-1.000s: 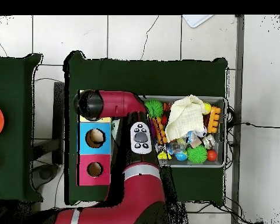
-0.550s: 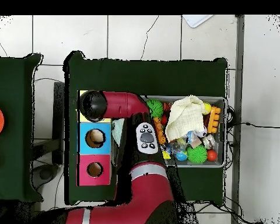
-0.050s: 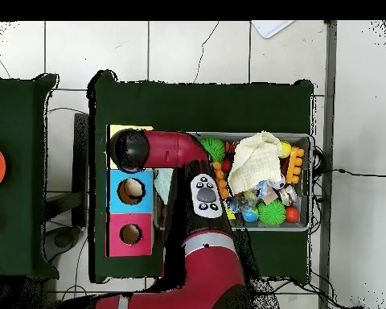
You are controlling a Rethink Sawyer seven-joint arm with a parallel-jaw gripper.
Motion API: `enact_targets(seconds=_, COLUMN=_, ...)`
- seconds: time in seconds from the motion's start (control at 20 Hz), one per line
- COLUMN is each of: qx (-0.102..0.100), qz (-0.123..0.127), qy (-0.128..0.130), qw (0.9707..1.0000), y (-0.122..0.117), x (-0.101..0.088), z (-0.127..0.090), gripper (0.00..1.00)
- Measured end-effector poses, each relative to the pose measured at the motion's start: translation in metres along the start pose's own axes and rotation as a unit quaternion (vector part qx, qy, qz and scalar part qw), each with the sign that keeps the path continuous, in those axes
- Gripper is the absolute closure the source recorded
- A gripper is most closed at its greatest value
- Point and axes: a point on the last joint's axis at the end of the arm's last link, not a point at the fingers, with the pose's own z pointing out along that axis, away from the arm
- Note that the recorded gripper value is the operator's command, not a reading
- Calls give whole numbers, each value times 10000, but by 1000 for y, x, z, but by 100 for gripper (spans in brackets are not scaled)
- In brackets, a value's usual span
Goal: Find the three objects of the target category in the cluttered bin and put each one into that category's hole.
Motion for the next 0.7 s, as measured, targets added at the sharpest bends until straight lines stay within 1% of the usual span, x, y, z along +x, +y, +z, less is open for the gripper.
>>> enact_targets(seconds=0.15, qx=22, qz=-13, qy=47, qw=10000, y=1, x=0, z=-15, gripper=100)
enact_targets(seconds=0.45, qx=90, qz=-31, qy=122, qw=9999, y=0, x=-6, z=-55, gripper=100)
enact_targets(seconds=0.7, qx=128, qz=27, qy=69, qw=9999, y=-9, x=-14, z=-82, gripper=100)
